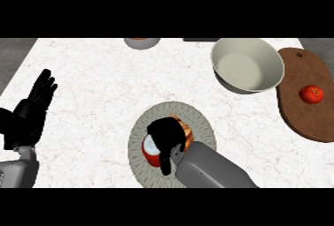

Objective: Pick the can from the placemat and place it in the bowl

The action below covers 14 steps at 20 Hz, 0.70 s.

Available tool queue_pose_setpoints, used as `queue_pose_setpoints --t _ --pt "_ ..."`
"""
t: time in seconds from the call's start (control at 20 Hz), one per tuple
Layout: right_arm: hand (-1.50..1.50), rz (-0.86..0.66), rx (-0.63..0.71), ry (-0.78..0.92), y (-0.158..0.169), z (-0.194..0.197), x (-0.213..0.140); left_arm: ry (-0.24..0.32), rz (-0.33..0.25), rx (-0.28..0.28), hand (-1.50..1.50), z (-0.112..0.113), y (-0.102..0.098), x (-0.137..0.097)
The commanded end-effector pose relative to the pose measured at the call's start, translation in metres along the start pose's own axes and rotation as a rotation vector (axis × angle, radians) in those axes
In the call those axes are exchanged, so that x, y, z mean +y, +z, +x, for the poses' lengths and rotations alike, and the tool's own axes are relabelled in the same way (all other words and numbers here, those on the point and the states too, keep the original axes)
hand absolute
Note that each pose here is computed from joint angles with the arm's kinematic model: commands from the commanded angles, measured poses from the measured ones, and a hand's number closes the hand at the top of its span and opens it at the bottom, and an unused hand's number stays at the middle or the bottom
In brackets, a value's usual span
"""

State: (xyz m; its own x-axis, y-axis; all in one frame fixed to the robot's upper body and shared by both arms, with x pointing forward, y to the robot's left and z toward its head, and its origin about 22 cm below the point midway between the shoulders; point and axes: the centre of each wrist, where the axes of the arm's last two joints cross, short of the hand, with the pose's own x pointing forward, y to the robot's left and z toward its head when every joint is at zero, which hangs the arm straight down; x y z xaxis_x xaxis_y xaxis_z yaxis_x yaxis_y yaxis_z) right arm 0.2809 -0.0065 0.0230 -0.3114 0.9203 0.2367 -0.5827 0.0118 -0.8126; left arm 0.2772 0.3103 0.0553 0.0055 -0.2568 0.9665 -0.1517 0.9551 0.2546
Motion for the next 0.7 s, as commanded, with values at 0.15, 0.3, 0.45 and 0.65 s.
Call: queue_pose_setpoints --t 0.15,0.3,0.45,0.65 --pt "1.50 -0.099 0.029 0.008 -0.023 -0.048 -0.021 0.000 0.003 0.007 0.00 -0.007 0.006 -0.009" --pt "1.50 -0.126 0.058 -0.005 -0.040 -0.065 -0.034 0.013 -0.005 0.010 0.00 -0.008 -0.002 -0.016" --pt "1.50 -0.232 0.070 -0.003 -0.029 -0.064 -0.064 0.011 -0.005 -0.008 0.00 -0.007 0.016 -0.007" --pt "1.50 -0.375 0.058 0.024 -0.009 -0.056 -0.086 0.019 0.022 0.021 0.00 0.001 0.000 -0.013"
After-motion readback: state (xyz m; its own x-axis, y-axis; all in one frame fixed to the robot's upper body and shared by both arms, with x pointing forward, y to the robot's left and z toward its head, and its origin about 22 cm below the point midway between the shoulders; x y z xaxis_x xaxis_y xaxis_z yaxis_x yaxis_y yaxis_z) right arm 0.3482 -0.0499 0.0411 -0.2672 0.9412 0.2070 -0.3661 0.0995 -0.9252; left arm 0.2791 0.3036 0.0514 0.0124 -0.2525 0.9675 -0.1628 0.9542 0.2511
